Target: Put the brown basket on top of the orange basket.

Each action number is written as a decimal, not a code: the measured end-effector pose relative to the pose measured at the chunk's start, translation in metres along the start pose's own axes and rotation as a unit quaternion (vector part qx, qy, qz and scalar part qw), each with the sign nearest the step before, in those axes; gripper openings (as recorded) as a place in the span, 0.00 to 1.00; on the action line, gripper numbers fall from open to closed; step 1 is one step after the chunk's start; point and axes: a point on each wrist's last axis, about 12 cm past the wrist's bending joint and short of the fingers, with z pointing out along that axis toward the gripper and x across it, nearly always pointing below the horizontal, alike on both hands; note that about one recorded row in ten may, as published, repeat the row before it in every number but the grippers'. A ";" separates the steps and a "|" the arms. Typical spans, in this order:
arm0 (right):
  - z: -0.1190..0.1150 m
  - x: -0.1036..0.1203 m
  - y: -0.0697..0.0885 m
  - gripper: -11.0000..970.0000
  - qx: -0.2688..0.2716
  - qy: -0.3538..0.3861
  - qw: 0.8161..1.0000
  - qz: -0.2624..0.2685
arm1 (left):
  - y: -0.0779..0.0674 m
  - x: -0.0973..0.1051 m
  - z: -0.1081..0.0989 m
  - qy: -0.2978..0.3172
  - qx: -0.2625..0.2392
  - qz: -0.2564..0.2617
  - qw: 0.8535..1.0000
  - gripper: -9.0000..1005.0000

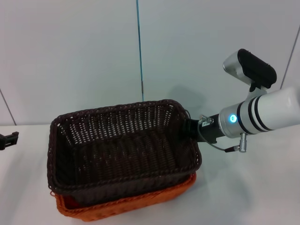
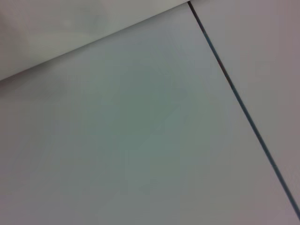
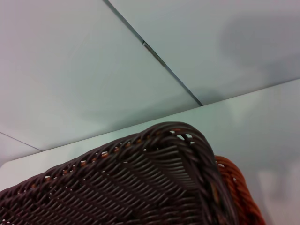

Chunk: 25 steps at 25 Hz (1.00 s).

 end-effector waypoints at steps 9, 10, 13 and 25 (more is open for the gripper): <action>0.000 0.002 0.001 0.19 0.006 0.011 1.000 -0.007 | 0.000 0.002 0.000 0.001 -0.001 0.000 1.000 0.72; 0.000 0.002 0.001 0.19 0.006 0.011 1.000 -0.008 | 0.000 0.002 0.000 0.001 -0.001 0.000 1.000 0.72; 0.000 0.002 0.001 0.31 0.005 0.013 1.000 -0.011 | 0.001 0.002 -0.001 0.002 -0.001 -0.001 1.000 0.72; 0.003 0.002 0.004 0.53 0.000 0.022 1.000 -0.012 | 0.001 0.004 0.000 0.004 -0.001 0.001 1.000 0.72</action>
